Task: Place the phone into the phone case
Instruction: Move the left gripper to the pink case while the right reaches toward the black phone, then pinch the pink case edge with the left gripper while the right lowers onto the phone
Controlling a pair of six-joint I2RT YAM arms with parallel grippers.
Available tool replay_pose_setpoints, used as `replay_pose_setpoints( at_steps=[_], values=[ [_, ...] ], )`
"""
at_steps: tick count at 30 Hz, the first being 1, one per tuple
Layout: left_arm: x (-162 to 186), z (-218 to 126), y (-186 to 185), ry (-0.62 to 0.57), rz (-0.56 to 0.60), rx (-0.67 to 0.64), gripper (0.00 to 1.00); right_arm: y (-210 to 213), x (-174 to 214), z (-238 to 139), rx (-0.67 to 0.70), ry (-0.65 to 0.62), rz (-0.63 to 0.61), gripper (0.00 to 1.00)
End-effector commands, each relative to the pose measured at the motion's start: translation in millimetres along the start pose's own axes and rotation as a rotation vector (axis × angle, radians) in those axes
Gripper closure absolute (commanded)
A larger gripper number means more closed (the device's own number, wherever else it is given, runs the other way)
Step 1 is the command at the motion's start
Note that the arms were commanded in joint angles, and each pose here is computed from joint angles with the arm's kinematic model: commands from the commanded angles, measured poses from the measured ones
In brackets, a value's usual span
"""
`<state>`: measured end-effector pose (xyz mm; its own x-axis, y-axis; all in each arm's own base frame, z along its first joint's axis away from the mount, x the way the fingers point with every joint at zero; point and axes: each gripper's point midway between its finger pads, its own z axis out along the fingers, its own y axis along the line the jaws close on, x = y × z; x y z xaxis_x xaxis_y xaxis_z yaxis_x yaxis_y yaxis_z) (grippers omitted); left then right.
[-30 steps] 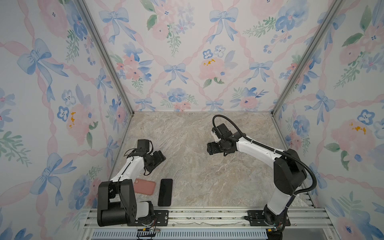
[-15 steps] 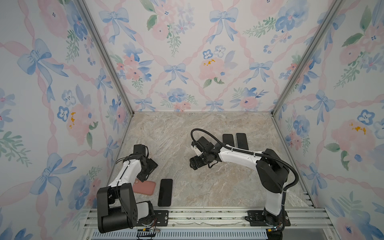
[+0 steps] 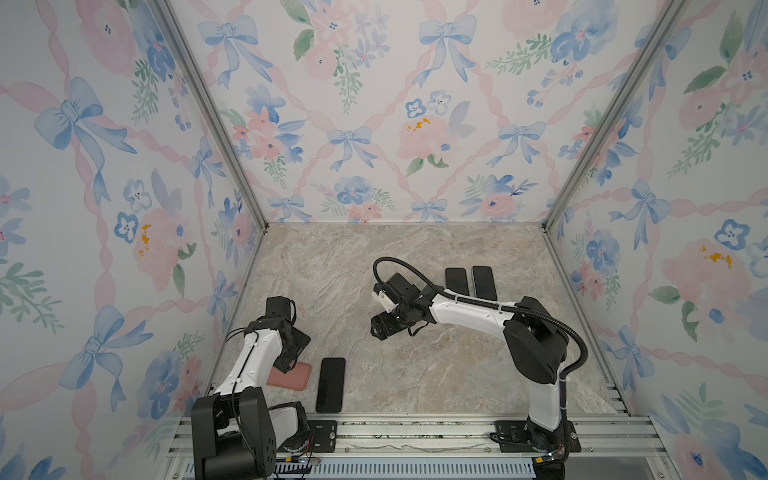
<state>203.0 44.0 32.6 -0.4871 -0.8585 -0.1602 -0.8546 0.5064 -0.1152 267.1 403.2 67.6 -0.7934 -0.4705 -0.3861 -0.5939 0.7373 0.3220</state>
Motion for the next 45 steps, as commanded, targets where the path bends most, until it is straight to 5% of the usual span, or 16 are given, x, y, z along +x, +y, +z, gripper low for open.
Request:
replay_pose_setpoints(
  at_steps=[1,14,23,30,38,45],
  values=[
    [9,11,16,0.045,-0.027,-0.086,0.39,22,-3,-1,-0.036,-0.004,-0.026,0.18],
    [13,22,14,0.081,0.008,-0.108,0.77,43,11,7,0.024,0.034,-0.115,0.18],
    [-1,20,2,0.056,0.048,-0.096,0.88,66,18,6,0.052,0.026,-0.206,0.14],
    [-14,22,-13,0.038,0.081,-0.078,0.93,101,18,12,0.061,-0.149,-0.469,0.11],
    [-29,21,-31,0.03,0.105,-0.046,0.95,167,28,0,-0.187,-0.465,-0.755,0.15],
    [-30,24,-39,0.043,0.126,-0.021,0.95,225,61,11,-0.325,-0.51,-1.031,0.2]
  ],
)
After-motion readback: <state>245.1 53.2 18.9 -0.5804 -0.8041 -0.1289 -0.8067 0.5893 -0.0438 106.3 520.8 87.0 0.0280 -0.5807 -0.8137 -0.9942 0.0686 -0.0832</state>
